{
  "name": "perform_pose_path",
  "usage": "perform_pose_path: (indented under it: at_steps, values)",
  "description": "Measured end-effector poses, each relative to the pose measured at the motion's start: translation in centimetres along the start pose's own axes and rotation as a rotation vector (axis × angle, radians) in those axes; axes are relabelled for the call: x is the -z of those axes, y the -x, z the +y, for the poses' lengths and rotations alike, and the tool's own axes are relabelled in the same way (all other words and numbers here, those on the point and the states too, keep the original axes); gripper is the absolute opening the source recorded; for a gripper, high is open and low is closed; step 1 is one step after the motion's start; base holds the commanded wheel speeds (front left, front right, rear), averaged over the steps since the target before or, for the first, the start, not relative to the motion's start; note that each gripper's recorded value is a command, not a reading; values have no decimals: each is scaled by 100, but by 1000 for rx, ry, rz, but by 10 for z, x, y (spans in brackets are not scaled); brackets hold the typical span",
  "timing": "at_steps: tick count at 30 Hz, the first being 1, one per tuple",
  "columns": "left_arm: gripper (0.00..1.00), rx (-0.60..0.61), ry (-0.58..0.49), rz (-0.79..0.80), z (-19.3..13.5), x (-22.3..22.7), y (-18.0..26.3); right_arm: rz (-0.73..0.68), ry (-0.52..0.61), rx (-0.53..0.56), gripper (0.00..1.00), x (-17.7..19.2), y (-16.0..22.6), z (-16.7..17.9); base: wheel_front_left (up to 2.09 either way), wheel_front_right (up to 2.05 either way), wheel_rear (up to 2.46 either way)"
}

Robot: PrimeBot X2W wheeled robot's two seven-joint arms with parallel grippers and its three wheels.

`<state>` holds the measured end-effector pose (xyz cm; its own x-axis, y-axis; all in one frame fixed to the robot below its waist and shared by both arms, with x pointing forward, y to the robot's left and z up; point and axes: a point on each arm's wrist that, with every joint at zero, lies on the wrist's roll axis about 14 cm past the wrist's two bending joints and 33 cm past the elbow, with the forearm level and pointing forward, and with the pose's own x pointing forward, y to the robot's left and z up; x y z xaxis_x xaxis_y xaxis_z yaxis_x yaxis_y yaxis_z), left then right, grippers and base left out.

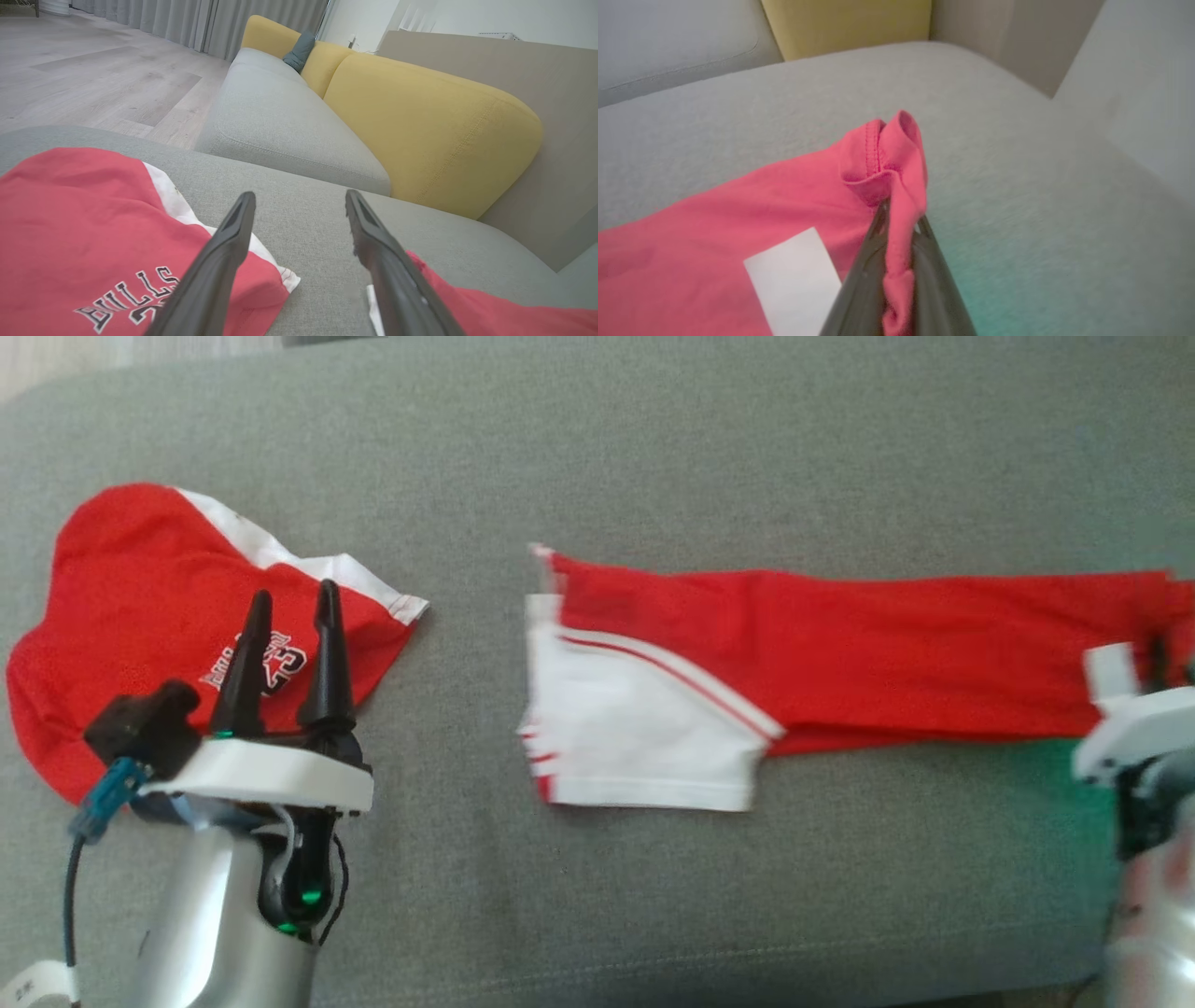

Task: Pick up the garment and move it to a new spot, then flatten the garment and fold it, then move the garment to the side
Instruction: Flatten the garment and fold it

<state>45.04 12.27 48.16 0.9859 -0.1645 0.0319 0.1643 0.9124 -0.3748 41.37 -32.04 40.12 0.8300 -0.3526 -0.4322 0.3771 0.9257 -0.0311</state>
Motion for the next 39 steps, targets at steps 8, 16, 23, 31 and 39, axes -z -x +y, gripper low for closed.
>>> perform_pose_path:
  at_steps: [8,16,23,31,39]
  values:
    - [100,15,14,-37,-10,-14,5,-135,98,121,0,-52,14,-39,0,0,0]
    - [100,-8,14,-49,-8,-20,26,-149,-22,-122,0,-67,20,35,0,0,0]
    - [100,-27,20,-70,-4,-28,39,-156,-113,-386,0,-79,47,111,0,0,0]
    - [100,-55,20,-62,2,-25,49,-80,-182,-660,0,-51,88,189,0,0,0]
    - [100,-76,38,-36,8,-16,50,32,-242,-782,0,1,103,236,0,0,0]
